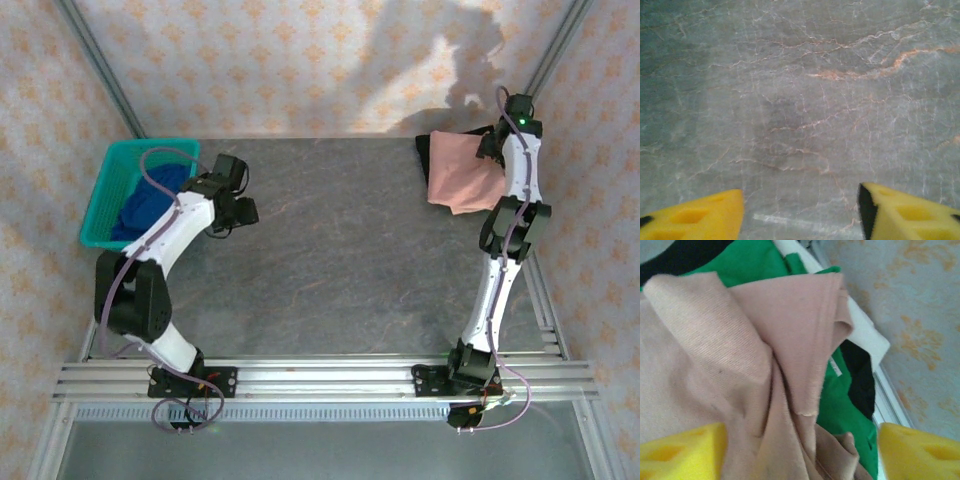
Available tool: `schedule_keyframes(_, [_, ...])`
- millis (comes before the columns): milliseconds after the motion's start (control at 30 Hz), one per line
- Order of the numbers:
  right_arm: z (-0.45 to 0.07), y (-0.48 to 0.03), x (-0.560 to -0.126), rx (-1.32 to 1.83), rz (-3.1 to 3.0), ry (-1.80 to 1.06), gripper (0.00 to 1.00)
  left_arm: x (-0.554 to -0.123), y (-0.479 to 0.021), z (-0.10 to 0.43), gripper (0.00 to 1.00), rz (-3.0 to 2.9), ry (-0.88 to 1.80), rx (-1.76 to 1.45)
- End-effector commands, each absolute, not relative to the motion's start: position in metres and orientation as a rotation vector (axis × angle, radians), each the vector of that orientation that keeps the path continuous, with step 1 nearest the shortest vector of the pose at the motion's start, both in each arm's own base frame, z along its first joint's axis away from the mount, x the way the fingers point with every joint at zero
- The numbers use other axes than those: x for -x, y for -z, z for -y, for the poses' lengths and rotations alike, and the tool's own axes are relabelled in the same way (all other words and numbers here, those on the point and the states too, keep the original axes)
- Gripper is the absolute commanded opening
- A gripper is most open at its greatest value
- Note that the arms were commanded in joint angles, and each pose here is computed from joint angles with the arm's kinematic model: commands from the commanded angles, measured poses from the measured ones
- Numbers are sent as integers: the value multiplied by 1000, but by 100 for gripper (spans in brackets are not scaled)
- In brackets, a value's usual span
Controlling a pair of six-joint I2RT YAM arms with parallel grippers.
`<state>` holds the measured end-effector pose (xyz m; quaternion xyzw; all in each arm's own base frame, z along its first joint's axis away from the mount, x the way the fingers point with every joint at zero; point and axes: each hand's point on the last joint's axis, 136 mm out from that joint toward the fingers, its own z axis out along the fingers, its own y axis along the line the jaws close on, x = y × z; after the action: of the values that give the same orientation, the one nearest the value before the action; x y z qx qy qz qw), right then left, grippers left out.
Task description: Fold and stack the t-shirts
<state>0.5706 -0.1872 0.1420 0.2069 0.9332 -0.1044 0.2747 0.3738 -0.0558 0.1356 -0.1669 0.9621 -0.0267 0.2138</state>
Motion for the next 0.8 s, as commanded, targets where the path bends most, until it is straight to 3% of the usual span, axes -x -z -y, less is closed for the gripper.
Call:
schedule_keyframes(0, [191, -197, -546, -633, -2391, 349, 97, -367, -176, 45, 86, -2472, 113, 472])
schedule_keyframes(133, [178, -200, -533, -650, -2318, 258, 99, -352, -198, 25, 100, -2276, 74, 503])
schedule_keyframes(333, [141, -205, -478, -664, -2169, 145, 99, -307, -227, -30, 100, -1893, -138, 558])
schedule_keyframes(467, [96, -202, -410, -603, -2061, 166, 99, -280, -196, -59, 100, -1765, -361, 509])
schedule_keyframes(567, [71, -178, -361, -528, -1918, 90, 99, -277, -160, -54, 100, -1817, -369, 424])
schedule_keyframes(767, [60, -133, -320, -396, -1860, 107, 99, -293, -132, -52, 100, -1883, -381, 405])
